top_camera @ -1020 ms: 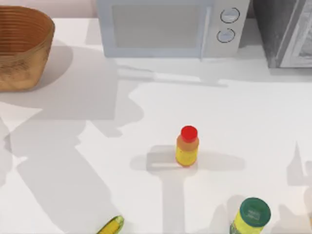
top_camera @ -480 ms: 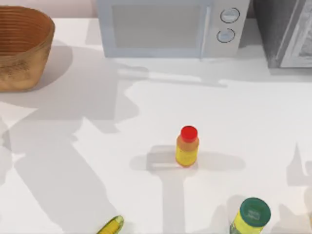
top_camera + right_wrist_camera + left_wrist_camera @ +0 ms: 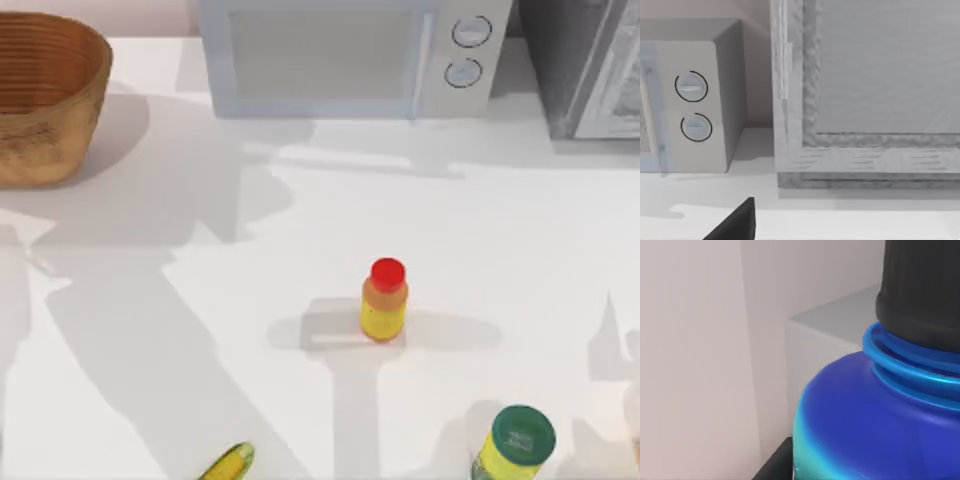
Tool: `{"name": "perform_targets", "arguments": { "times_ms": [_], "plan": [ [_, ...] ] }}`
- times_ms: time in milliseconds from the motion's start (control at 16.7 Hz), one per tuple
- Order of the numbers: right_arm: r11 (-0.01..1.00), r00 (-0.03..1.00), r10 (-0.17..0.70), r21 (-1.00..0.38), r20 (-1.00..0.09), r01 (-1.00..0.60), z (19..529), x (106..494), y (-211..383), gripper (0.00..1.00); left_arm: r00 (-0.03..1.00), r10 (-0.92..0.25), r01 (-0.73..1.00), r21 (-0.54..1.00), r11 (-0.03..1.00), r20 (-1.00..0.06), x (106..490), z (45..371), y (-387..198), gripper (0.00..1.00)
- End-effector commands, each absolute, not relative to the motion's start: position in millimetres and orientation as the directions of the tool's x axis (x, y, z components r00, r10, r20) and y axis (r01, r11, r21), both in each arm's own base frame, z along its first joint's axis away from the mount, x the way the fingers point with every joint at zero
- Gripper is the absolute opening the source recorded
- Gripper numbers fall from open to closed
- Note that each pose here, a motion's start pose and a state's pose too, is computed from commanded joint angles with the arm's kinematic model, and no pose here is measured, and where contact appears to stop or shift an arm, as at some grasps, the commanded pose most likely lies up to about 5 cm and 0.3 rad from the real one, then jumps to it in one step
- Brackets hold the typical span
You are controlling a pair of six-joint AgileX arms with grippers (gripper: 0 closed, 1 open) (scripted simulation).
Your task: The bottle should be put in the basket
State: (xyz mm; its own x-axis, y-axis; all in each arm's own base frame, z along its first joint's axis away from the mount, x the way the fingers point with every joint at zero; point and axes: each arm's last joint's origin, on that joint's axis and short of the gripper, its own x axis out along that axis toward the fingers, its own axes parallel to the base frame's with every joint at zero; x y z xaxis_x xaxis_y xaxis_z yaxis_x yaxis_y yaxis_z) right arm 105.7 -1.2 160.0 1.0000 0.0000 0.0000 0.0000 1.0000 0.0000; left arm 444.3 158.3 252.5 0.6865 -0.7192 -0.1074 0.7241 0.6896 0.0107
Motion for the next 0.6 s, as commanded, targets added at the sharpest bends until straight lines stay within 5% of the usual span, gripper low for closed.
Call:
{"name": "perform_targets", "arguments": {
  "times_ms": [240, 600],
  "plan": [
    [1.0, 1.0, 0.0, 0.0, 0.0, 0.0, 160.0, 105.7, -1.2, 1.0, 0.687, -0.719, 0.723, 0.004, 0.691, -0.11, 445.8, 249.5, 156.5, 0.0],
    [1.0, 1.0, 0.0, 0.0, 0.0, 0.0, 160.0, 105.7, -1.2, 1.0, 0.687, -0.719, 0.723, 0.004, 0.691, -0.11, 445.8, 249.5, 156.5, 0.45]
  ]
}}
